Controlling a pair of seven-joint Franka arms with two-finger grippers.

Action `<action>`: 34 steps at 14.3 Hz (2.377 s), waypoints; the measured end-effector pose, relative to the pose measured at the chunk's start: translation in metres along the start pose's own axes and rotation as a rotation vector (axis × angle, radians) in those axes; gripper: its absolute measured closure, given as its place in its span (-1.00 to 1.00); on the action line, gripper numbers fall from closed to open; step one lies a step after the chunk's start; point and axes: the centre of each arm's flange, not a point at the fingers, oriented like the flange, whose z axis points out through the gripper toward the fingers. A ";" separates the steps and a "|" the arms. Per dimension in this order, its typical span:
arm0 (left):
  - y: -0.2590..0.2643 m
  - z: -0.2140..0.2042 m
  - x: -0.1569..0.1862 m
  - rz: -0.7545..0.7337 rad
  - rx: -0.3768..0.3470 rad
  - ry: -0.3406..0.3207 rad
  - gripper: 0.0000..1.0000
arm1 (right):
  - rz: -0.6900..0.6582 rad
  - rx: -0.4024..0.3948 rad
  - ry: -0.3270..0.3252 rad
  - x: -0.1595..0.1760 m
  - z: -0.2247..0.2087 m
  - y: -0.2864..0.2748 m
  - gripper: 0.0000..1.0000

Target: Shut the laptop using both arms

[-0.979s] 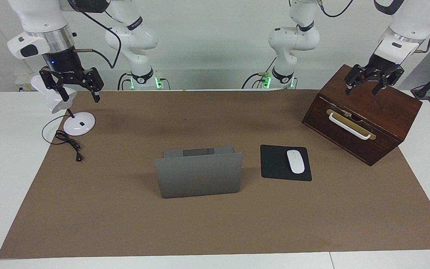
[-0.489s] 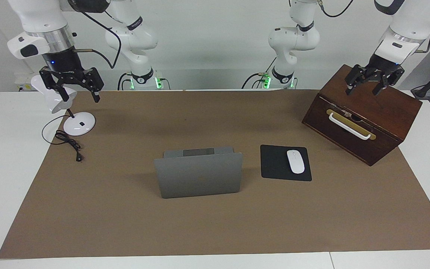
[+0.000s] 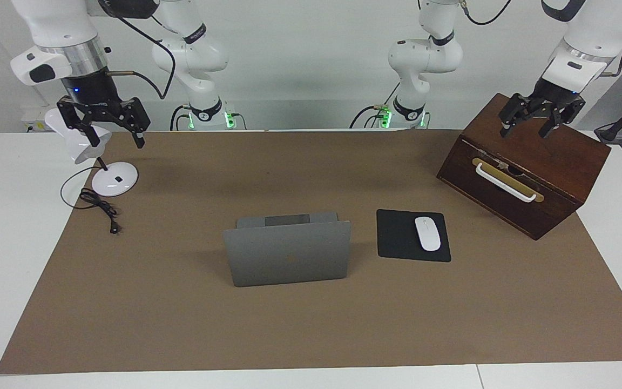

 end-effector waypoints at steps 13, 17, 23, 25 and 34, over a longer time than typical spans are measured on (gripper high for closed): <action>0.000 0.001 0.000 0.000 0.000 -0.001 -1.00 | 0.000 0.000 0.000 0.000 0.000 0.000 -1.00; 0.000 0.003 0.000 0.000 0.000 -0.005 -1.00 | 0.013 -0.001 0.009 -0.002 -0.005 0.008 -1.00; 0.003 0.003 0.000 0.005 0.000 -0.006 -1.00 | 0.049 0.030 0.016 -0.005 -0.011 -0.013 -1.00; 0.005 0.003 0.000 0.008 0.000 -0.006 -1.00 | 0.097 0.053 0.015 -0.007 -0.011 -0.039 -1.00; 0.008 0.004 0.000 0.014 0.000 -0.008 -0.85 | 0.358 0.132 0.074 -0.021 -0.004 -0.146 -1.00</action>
